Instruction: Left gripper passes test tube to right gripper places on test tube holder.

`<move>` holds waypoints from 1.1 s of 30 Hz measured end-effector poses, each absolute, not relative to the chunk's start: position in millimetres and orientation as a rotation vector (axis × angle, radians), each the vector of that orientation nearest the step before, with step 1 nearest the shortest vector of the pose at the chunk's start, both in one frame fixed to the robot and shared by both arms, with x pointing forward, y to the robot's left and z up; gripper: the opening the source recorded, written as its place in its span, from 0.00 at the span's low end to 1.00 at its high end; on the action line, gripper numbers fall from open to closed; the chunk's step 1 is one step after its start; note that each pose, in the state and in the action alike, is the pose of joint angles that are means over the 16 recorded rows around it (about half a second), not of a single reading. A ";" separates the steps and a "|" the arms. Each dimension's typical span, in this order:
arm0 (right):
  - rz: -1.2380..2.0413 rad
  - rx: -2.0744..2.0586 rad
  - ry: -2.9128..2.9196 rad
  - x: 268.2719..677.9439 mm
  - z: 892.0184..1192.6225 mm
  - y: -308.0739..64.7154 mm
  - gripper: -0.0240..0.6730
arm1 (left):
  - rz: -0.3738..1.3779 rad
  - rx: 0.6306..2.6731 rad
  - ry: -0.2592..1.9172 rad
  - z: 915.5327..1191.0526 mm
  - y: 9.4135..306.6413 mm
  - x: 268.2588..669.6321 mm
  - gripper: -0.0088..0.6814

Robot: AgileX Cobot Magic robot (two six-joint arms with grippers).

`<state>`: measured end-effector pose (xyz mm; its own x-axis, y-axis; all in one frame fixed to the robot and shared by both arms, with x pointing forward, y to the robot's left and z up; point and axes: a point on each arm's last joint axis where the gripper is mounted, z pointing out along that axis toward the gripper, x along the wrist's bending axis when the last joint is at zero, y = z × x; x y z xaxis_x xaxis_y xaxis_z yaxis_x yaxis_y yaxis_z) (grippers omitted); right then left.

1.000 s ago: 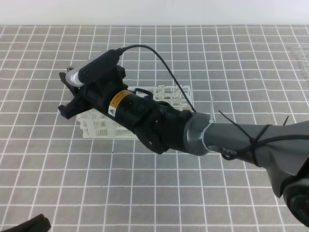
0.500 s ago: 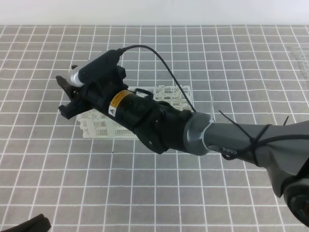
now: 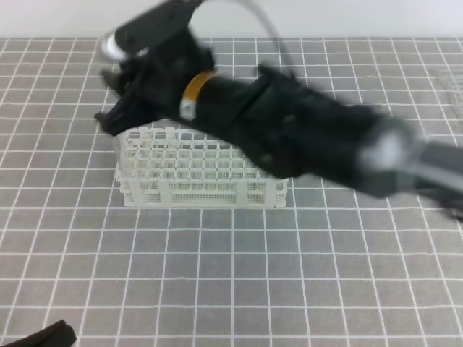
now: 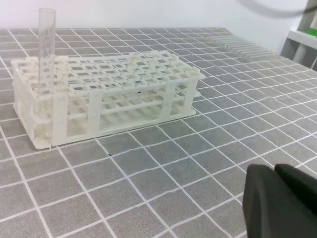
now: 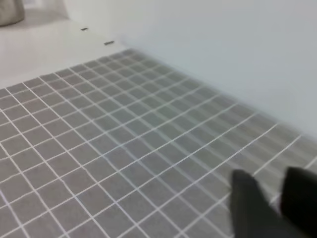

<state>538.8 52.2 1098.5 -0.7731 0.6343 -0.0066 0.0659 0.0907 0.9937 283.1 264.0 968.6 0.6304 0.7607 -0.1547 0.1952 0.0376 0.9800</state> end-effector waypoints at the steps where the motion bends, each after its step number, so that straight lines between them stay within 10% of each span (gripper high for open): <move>1: 1.715 0.686 1.942 532.8 1106.7 44.8 0.29 | 0.523 1.506 0.838 968.6 264.0 283.1 0.01; 12: 1.679 0.681 1.952 445.6 1145.5 -57.8 0.03 | 0.524 1.504 0.837 968.8 264.0 283.1 0.01; 33: 1.417 0.920 2.085 385.7 1057.9 -162.6 0.02 | 0.523 1.505 0.837 968.7 263.9 283.2 0.01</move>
<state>385.7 -162.6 1057.9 -0.6741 0.7386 -0.0004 0.2717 0.2485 0.9297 283.2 263.9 968.7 0.6306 0.7606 -0.1546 0.1943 0.0381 0.9802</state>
